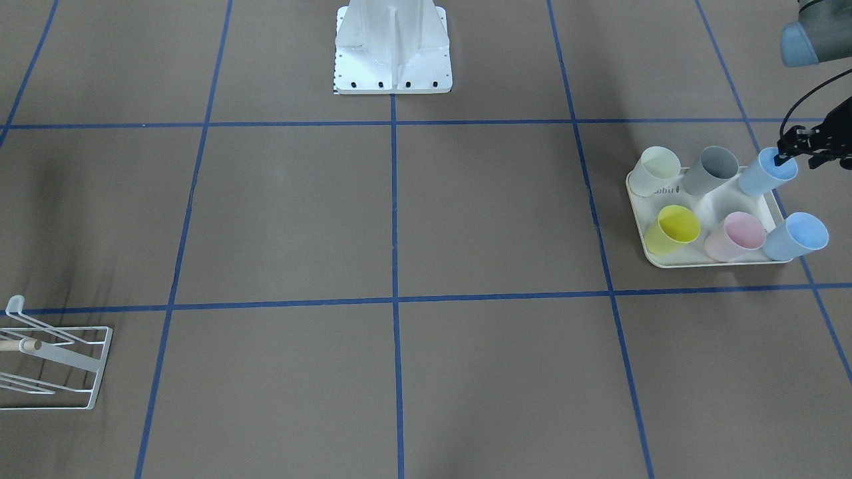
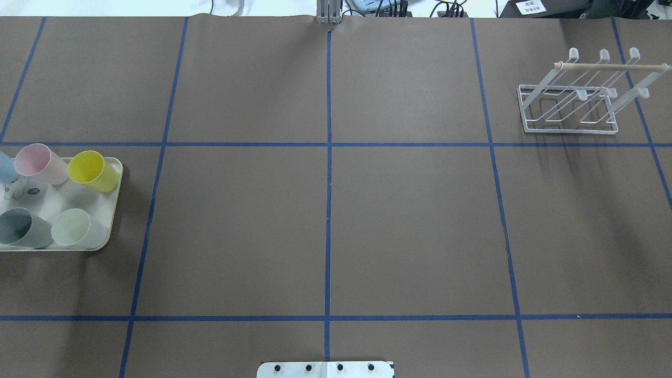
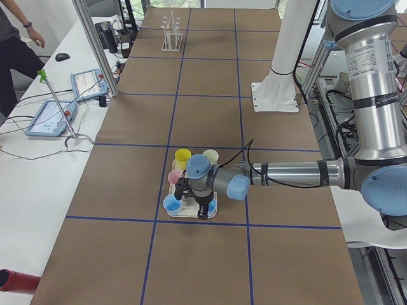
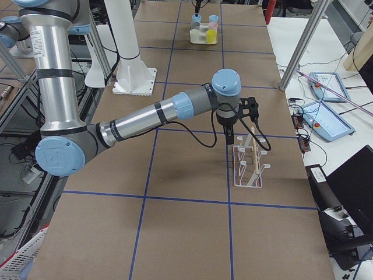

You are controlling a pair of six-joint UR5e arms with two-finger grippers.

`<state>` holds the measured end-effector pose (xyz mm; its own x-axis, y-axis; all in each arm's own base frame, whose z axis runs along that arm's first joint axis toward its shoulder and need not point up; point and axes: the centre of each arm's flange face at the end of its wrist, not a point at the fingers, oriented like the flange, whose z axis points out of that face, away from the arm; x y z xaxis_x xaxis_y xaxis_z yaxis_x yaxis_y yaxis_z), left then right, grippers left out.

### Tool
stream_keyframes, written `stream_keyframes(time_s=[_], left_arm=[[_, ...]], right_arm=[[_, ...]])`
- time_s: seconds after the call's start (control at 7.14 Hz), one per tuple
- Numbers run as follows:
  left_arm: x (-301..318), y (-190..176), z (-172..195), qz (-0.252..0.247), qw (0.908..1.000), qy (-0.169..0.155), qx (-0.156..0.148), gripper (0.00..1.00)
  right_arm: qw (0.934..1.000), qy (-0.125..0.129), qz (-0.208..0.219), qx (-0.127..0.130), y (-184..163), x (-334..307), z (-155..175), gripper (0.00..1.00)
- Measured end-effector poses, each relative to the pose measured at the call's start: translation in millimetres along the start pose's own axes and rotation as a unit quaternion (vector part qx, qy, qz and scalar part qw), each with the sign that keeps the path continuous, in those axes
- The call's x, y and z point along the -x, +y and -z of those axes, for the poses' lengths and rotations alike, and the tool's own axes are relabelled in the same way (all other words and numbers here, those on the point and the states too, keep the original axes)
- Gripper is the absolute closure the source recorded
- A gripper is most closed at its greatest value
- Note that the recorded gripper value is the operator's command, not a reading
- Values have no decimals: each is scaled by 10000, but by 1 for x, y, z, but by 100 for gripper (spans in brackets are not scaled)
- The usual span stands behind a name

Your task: Transfer IKEA cup to right arm and place on rack

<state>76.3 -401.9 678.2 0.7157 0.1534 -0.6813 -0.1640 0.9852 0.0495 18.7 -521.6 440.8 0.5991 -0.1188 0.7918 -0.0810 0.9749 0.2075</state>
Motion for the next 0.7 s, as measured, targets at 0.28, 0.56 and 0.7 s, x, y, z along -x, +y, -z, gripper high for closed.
stream_keyframes(time_s=[0.28, 0.56, 0.7], left_arm=[[1, 2, -8, -9, 10000, -9, 90, 57], [2, 3, -14, -12, 9999, -16, 154, 77], [3, 3, -17, -9, 9998, -24, 181, 92]], right_arm=[[9999, -53, 107, -19, -7, 11, 1, 0], [9998, -109, 153, 0, -9, 18, -2, 0], [9998, -133, 126, 11, -9, 21, -3, 0]])
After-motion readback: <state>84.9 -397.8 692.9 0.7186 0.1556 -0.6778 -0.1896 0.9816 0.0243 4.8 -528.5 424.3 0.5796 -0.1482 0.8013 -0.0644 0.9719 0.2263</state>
